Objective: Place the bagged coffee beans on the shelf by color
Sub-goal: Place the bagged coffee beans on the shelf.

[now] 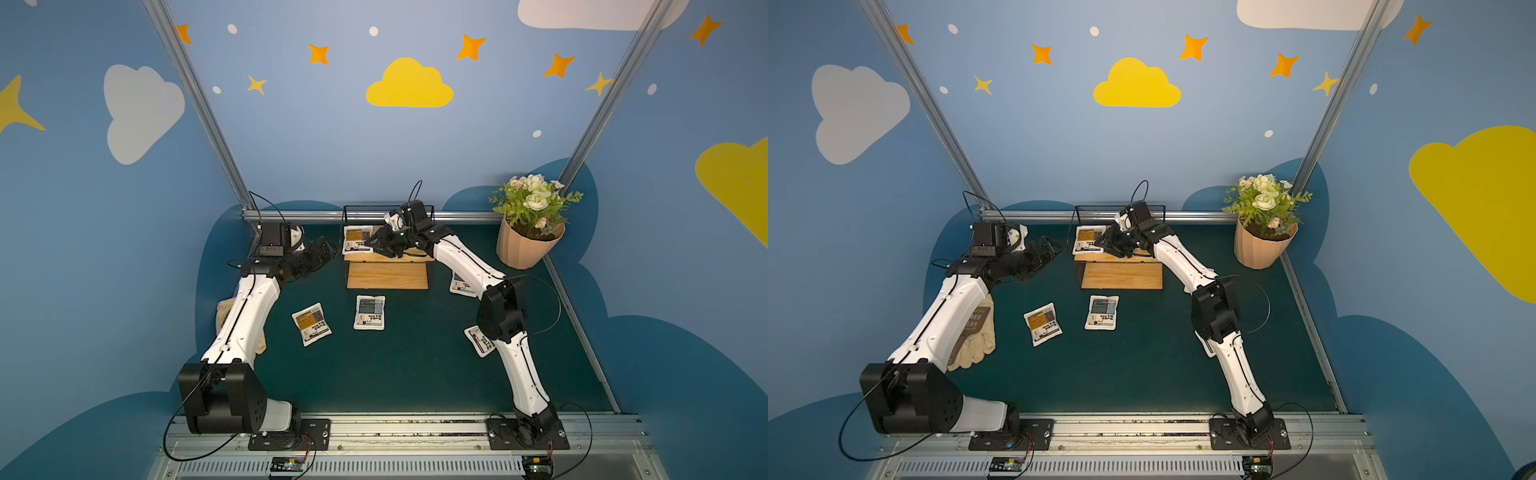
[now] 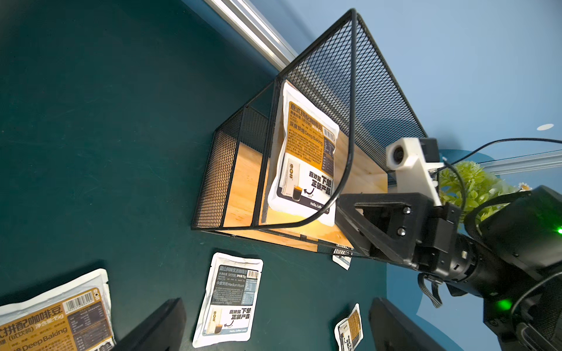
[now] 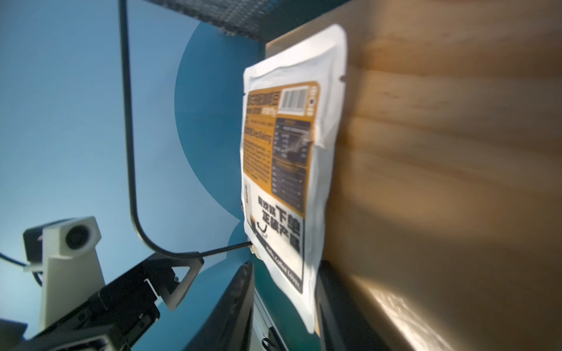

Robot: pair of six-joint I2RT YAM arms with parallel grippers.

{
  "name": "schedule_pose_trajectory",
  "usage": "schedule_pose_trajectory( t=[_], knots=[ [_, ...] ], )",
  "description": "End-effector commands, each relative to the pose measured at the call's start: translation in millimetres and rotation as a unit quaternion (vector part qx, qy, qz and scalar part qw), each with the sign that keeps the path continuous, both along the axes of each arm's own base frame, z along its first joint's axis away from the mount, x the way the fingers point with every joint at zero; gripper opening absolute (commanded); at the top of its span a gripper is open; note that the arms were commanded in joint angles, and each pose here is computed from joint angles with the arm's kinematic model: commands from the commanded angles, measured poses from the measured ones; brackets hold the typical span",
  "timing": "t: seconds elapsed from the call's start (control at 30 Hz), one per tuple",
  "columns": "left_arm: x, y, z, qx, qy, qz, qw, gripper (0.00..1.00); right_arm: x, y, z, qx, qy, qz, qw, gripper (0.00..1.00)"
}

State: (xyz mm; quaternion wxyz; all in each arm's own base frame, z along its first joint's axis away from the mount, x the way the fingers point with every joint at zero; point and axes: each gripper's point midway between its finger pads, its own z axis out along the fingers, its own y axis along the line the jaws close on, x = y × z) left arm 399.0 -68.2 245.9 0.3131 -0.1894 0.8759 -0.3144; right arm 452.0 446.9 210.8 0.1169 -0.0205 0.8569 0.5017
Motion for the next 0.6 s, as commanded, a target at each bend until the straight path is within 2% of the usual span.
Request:
schedule_pose_trajectory(
  t=[0.0,0.23,0.4,0.57],
  knots=[
    [-1.1,-1.9,1.5,-0.008,-0.004,-0.005,1.000,1.00,-4.3,-10.2,19.6,-0.004,-0.017,-0.006,1.000,0.52],
    [-7.0,-4.7,11.9,-0.014,-0.017,-0.012,1.000,1.00,-18.3,-20.0,52.9,0.003,-0.051,-0.009,0.999,0.82],
    [-20.7,-14.1,20.8,-0.030,-0.027,-0.029,0.999,1.00,-47.7,-31.1,96.0,0.040,-0.080,-0.008,0.996,0.85],
    [-44.1,-36.8,21.3,-0.030,-0.034,-0.060,0.997,1.00,-86.8,-59.8,111.9,0.048,-0.088,-0.021,0.995,0.86]
  ],
)
